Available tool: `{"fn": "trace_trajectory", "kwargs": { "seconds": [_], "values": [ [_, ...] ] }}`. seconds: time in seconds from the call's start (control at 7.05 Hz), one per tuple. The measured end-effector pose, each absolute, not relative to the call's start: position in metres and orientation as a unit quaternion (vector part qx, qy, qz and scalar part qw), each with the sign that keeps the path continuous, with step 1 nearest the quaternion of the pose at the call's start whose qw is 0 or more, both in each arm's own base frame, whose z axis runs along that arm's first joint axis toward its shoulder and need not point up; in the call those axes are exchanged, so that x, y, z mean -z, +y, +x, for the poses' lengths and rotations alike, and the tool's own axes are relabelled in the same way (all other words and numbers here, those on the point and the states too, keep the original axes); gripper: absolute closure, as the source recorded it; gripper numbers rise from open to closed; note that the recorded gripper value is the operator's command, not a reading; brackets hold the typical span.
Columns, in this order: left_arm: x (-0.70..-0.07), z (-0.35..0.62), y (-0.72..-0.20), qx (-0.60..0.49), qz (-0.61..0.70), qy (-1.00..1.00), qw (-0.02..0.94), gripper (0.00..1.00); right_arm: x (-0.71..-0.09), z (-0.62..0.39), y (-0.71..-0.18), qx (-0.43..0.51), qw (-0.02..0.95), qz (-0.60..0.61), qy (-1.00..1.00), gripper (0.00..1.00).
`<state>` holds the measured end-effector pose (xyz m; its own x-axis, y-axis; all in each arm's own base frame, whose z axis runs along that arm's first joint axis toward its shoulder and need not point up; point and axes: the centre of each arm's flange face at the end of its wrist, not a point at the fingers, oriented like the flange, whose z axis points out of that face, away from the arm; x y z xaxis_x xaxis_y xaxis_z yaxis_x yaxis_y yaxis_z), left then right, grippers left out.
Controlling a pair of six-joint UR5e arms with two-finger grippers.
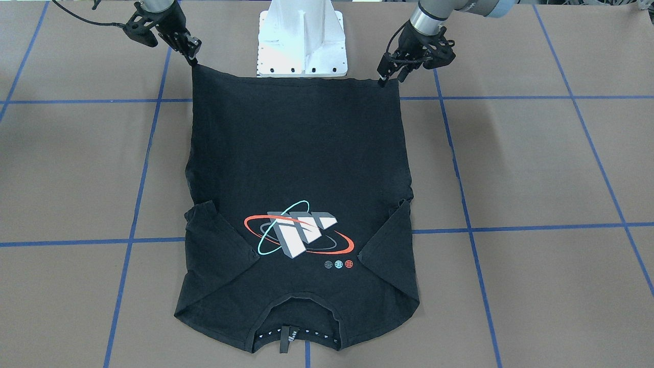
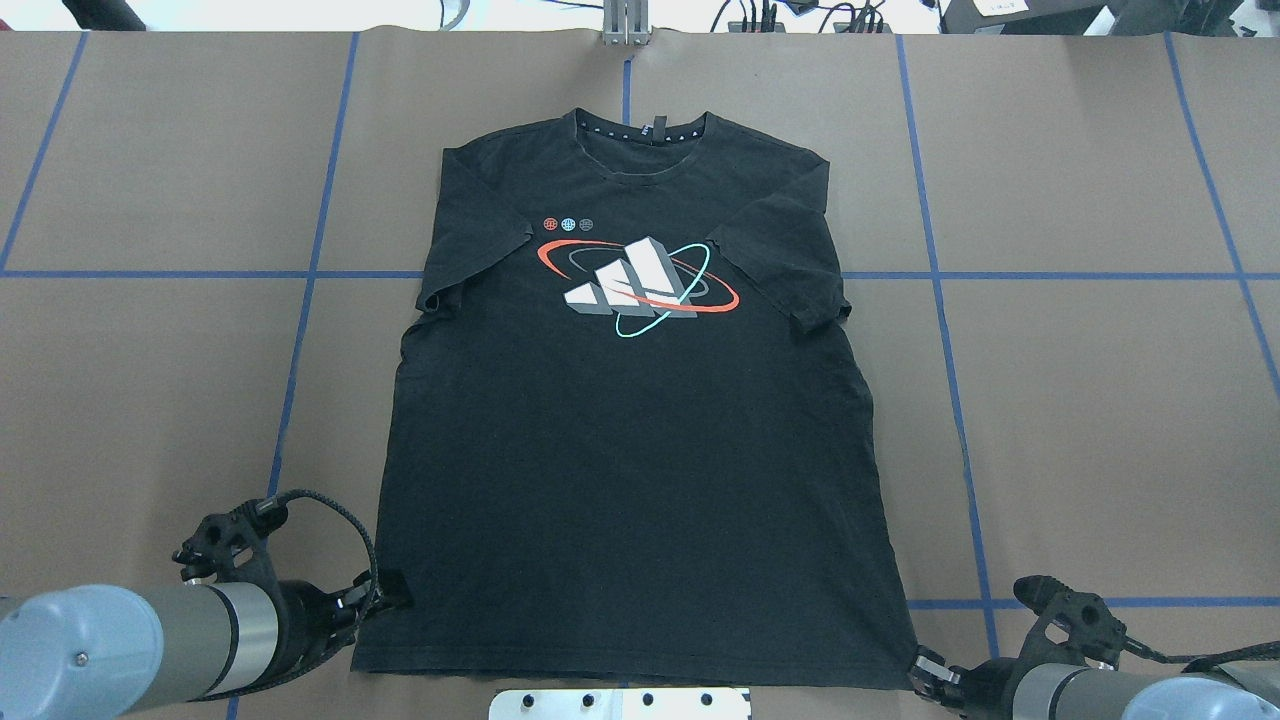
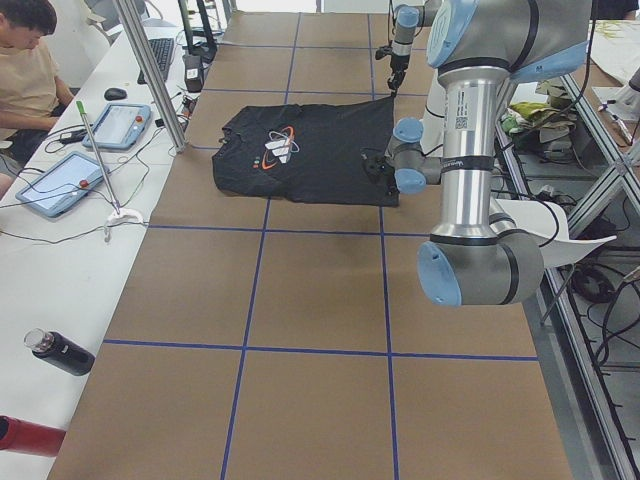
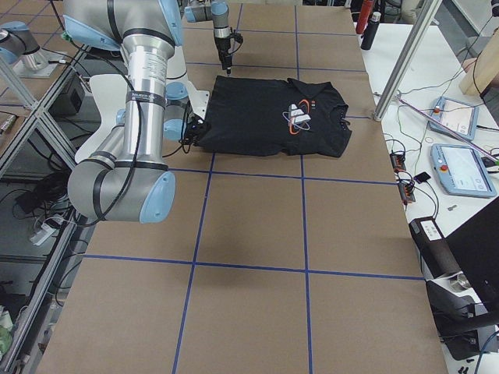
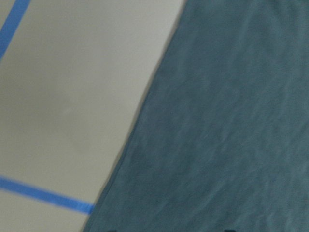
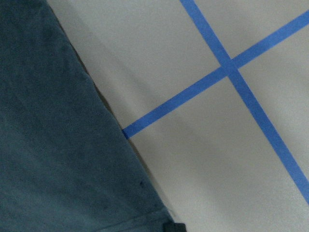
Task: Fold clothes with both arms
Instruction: 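Grasp both hem corners nearest the robot with both grippers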
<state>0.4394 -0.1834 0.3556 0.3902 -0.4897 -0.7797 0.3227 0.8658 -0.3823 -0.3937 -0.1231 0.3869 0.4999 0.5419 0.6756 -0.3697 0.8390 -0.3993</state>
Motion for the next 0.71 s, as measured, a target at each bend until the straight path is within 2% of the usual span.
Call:
{"fn": "trace_trajectory", "kwargs": {
  "seconds": [0.28, 0.71],
  "values": [
    [-0.376, 0.441, -0.160, 0.270, -0.096, 0.473, 0.833, 0.29, -0.389, -0.392, -0.124, -0.266, 0.861, -0.100, -0.422, 1.00],
    [-0.391, 0.446, -0.149, 0.272, -0.101, 0.457, 0.841, 0.34, -0.389, -0.391, -0.125, -0.267, 0.861, -0.099, -0.422, 1.00]
  ]
}}
